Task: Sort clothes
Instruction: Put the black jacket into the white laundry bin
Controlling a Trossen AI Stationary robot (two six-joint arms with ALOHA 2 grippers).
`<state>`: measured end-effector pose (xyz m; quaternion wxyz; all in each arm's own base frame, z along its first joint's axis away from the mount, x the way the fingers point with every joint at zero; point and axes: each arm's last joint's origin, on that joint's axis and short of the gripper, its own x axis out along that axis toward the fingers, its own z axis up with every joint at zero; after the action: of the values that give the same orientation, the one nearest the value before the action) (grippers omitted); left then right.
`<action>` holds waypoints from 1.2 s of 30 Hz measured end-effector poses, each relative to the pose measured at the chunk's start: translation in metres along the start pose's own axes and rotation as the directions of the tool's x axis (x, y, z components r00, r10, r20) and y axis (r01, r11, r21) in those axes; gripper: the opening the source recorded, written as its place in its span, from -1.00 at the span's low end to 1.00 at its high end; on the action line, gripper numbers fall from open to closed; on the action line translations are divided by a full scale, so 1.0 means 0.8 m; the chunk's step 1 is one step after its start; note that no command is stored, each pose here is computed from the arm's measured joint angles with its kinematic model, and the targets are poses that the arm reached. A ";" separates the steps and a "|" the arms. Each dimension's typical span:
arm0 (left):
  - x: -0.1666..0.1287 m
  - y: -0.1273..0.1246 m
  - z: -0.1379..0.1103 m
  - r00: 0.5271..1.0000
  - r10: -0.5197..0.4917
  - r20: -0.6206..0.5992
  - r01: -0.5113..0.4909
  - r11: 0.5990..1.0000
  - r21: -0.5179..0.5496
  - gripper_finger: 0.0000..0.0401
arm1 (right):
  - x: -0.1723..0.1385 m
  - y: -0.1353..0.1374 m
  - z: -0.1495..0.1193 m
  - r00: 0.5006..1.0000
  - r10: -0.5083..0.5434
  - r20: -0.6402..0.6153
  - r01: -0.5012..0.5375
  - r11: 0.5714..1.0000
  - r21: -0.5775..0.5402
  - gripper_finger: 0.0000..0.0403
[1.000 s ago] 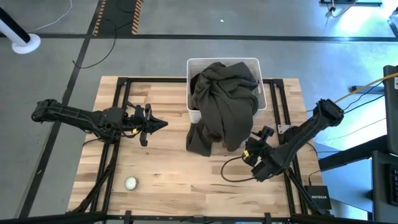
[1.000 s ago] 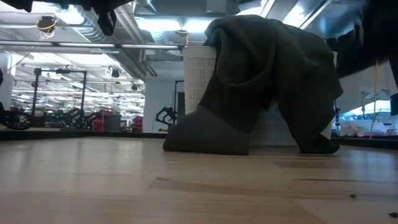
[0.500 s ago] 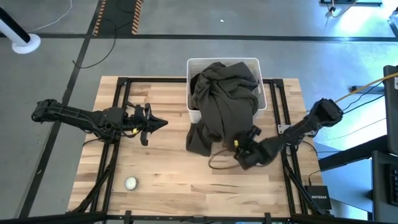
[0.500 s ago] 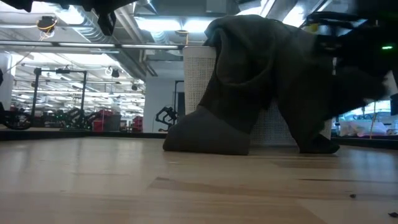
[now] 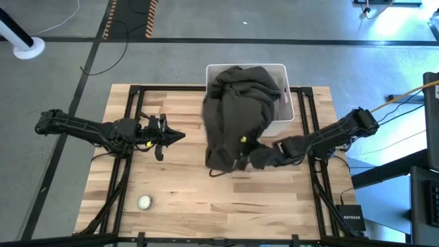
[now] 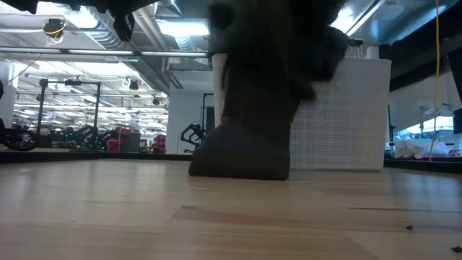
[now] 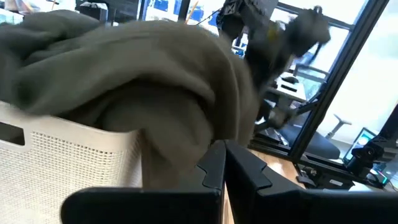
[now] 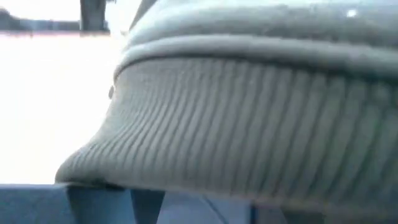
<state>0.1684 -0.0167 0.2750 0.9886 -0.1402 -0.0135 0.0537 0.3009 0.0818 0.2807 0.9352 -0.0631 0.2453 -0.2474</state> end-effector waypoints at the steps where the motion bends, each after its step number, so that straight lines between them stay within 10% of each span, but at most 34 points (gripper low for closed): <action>1: 0.000 0.000 0.000 1.000 0.000 0.000 0.000 1.000 0.000 -1.00 | -0.005 -0.006 0.020 0.999 -0.010 0.036 0.009 1.000 0.007 0.29; 12: 0.000 0.000 0.000 1.000 0.000 0.000 0.000 1.000 -0.001 -1.00 | -0.018 -0.129 0.141 0.969 -0.239 0.059 0.234 0.969 0.084 0.29; 17: 0.000 0.000 0.000 1.000 0.000 0.000 0.000 1.000 -0.001 -1.00 | 0.015 -0.183 0.110 0.934 -0.324 -0.152 0.340 0.936 0.088 0.29; 29: 0.000 0.000 -0.001 1.000 0.003 -0.010 -0.003 1.000 0.011 -1.00 | 0.095 -0.231 -0.041 0.851 -0.052 -0.522 0.255 0.911 0.325 0.29; 36: 0.000 0.001 -0.002 1.000 0.005 -0.018 -0.005 1.000 0.028 -1.00 | 0.069 -0.236 -0.015 0.867 -0.008 -0.499 0.195 0.926 0.324 0.29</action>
<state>0.1684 -0.0167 0.2733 0.9904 -0.1267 -0.0036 0.0551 0.2551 -0.1097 0.2918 0.8232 0.1628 0.4197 -0.3461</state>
